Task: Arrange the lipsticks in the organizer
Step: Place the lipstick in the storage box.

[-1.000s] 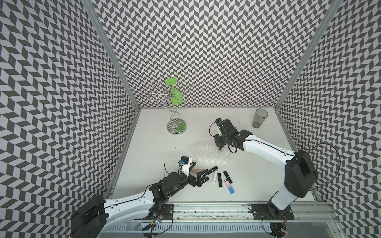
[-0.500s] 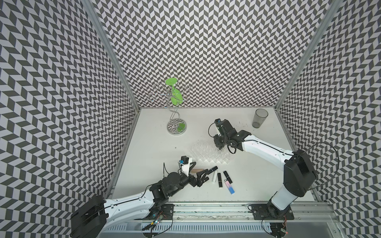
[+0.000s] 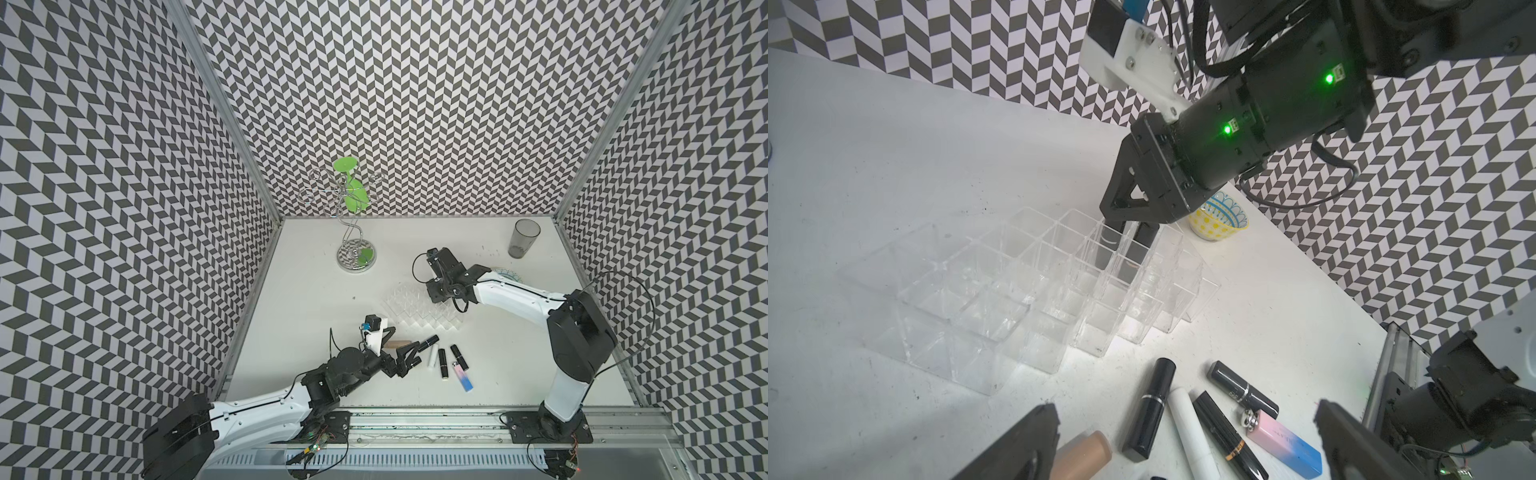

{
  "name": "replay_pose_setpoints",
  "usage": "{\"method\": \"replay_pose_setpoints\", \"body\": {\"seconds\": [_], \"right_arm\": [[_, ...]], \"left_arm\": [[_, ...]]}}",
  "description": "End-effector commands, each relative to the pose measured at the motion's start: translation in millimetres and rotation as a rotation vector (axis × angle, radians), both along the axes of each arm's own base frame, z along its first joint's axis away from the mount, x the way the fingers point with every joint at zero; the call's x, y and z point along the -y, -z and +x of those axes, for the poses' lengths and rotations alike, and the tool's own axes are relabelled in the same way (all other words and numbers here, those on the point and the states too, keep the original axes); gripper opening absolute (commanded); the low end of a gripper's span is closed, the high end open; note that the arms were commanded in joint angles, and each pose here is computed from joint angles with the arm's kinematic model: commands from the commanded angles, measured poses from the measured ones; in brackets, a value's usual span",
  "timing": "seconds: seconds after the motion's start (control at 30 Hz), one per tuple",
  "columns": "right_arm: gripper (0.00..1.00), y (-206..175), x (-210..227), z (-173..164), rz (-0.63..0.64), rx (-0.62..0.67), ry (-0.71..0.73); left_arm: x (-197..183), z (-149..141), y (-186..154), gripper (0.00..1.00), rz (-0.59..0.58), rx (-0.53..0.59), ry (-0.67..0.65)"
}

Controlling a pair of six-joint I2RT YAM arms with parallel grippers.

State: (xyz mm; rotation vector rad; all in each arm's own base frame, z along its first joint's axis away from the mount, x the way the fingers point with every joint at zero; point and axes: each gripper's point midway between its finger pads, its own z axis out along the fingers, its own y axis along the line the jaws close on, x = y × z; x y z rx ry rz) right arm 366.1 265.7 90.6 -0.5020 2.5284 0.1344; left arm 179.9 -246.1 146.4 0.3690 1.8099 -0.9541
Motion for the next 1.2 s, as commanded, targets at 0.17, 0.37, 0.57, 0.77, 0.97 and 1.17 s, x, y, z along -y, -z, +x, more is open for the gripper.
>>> {"method": "replay_pose_setpoints", "body": {"seconds": [0.17,0.37,0.57,0.77,0.97,1.17], "right_arm": [[0.26,9.4,-7.8,4.3,-0.022,-0.018,-0.012],[0.39,-9.4,-12.1,5.6,0.022,0.022,-0.014],[0.47,-57.9,-23.6,3.5,0.130,0.118,-0.050],[0.47,-112.0,-24.9,-27.1,0.271,0.141,-0.103],[0.46,-113.3,-15.2,-86.3,0.393,0.101,-0.173],[0.46,-99.2,2.6,-119.2,0.496,0.126,-0.182]], "left_arm": [[4.4,-2.6,-0.4,0.99,0.005,-0.017,0.027],[1.5,-2.8,15.0,0.99,0.062,-0.074,0.014],[0.6,-2.8,34.8,0.82,0.162,-0.151,-0.001],[9.5,-16.9,63.0,0.74,0.326,-0.244,0.030],[6.5,-26.7,80.3,0.71,0.433,-0.295,0.021],[-2.8,-30.9,97.9,0.70,0.529,-0.360,-0.003]]}}
